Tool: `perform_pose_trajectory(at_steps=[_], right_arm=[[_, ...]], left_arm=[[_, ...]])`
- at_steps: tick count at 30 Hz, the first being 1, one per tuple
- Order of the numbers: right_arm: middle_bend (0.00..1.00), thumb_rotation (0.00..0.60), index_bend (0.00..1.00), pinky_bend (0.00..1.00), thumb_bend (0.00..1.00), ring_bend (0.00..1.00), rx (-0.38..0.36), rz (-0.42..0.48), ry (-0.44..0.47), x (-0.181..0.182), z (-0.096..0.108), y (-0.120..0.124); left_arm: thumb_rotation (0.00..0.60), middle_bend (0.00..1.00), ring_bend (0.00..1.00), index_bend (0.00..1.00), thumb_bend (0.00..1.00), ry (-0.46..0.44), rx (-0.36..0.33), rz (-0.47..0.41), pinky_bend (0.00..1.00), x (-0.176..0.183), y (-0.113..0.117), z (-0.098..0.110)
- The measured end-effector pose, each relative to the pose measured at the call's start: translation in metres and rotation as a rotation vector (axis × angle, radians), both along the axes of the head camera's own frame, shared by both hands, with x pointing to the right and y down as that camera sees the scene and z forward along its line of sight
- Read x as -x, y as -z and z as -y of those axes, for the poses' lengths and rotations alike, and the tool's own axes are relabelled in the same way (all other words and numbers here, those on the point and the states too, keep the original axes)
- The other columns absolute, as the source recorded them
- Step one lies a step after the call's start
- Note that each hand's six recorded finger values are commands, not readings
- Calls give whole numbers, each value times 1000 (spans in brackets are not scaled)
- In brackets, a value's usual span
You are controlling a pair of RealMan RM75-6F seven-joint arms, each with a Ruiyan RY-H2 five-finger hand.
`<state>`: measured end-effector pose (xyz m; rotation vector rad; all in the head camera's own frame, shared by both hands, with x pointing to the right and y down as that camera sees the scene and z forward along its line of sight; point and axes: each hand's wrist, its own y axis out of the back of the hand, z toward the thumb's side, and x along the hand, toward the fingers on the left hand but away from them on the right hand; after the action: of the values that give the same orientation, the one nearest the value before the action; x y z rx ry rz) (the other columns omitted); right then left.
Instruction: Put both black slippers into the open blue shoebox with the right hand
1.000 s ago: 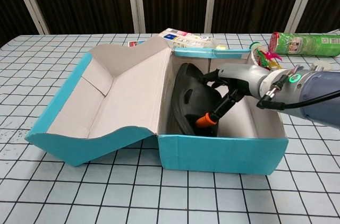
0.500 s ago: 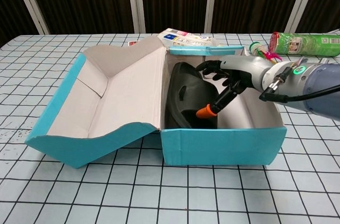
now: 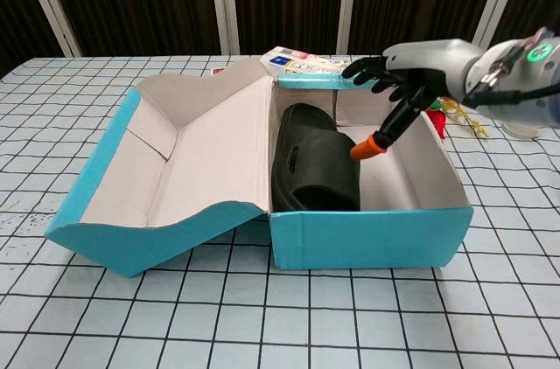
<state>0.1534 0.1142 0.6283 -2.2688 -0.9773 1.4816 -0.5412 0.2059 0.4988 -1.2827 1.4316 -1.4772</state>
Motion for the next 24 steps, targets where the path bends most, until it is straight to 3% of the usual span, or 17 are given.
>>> perform_pose_trajectory(at_steps=[8,14,19,24], right_arm=[[0,600,8,64,200,22,-74,-63,-34,-39,19,48],[0,600,8,64,200,22,-97,-250,-60,-110,21,76],[0,600,8,64,200,22,-4,-433,-76,-183,-5,71],[0,600,8,64,200,22,55,-500,-81,-227,-19,59]], left_arm=[[600,63,32,114,373,6,-6,0,131,1,2,-2],[600,63,32,114,373,0,-14,-3,131,-2,4,-2],[600,63,32,114,373,9,-24,4,131,-1,7,-3],[600,63,32,114,373,19,-27,12,131,1,8,-4]])
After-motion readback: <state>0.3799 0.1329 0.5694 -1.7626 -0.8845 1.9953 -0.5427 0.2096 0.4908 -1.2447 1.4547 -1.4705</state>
